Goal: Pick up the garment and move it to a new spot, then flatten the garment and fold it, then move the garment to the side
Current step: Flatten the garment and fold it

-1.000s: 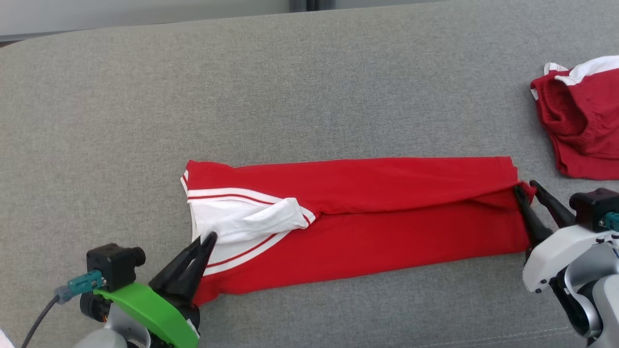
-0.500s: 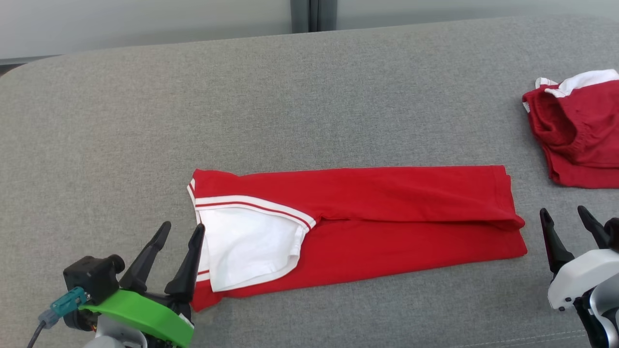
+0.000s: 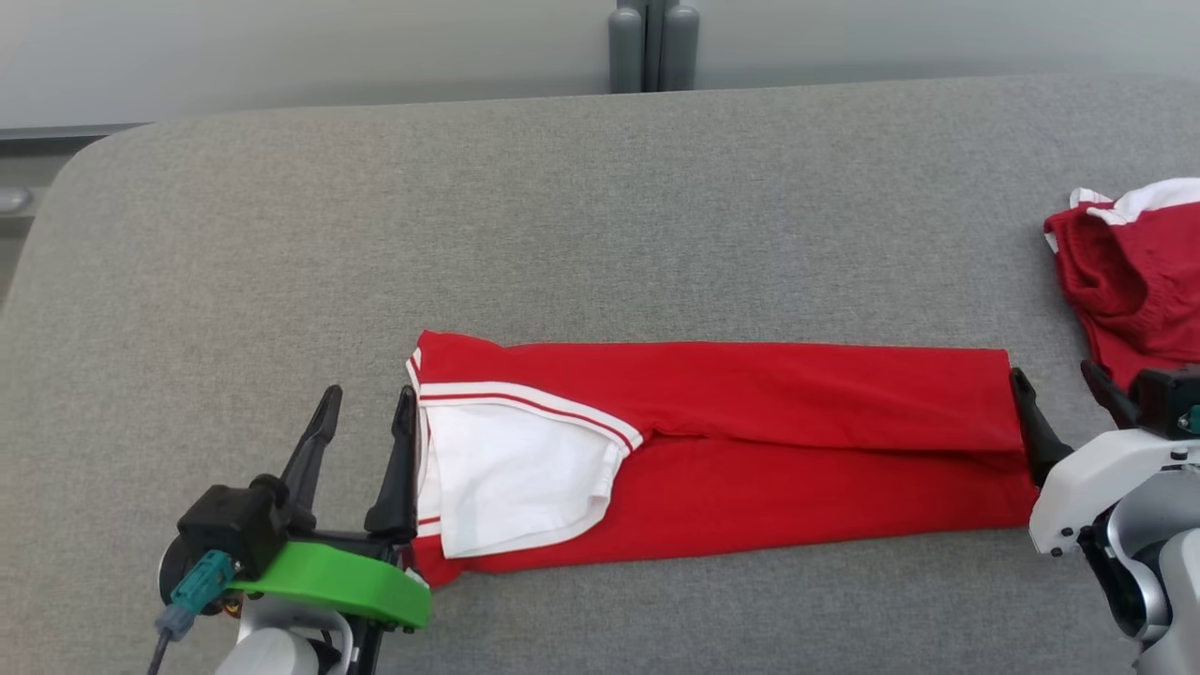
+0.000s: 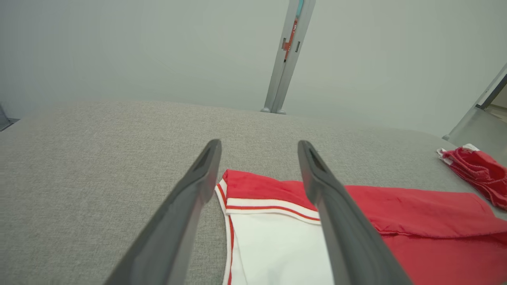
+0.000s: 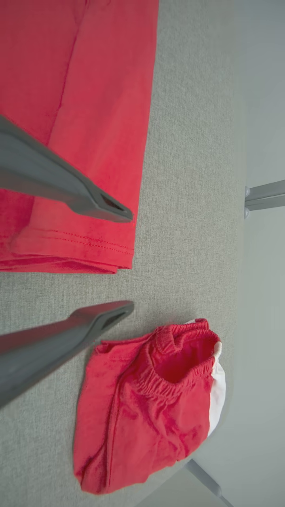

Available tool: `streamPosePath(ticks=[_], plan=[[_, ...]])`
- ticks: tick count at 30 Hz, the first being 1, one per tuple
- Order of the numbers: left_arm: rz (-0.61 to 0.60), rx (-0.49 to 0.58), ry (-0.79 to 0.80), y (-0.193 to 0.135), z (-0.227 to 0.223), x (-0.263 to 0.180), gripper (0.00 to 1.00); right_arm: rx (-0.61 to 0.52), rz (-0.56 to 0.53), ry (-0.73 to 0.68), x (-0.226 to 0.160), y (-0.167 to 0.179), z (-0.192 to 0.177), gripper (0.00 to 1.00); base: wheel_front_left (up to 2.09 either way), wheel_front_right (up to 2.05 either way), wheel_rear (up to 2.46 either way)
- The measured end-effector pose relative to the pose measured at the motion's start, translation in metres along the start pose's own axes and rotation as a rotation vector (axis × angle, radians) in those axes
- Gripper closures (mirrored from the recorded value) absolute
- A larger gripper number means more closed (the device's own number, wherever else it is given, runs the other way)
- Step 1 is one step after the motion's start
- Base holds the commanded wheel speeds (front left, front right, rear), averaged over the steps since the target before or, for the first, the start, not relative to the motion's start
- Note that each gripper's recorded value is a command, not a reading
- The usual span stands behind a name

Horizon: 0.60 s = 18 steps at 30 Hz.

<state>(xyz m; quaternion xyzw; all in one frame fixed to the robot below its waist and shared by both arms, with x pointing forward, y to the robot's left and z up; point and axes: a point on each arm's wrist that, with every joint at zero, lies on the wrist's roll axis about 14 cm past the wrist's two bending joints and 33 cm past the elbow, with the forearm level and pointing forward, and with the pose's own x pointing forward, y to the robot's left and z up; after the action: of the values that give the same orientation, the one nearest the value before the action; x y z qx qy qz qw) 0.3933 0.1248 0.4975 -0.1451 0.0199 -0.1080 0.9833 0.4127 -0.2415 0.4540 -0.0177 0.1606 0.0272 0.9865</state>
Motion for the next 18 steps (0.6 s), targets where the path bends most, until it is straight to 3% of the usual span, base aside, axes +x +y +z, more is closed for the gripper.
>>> streamPosePath(ticks=[18], plan=[[0.102, -0.022, -0.052, 0.020, 0.001, -0.005, 0.00, 0.045, 0.007, 0.308, 0.002, 0.010, -0.081, 0.00, 0.00, 0.00, 0.00]])
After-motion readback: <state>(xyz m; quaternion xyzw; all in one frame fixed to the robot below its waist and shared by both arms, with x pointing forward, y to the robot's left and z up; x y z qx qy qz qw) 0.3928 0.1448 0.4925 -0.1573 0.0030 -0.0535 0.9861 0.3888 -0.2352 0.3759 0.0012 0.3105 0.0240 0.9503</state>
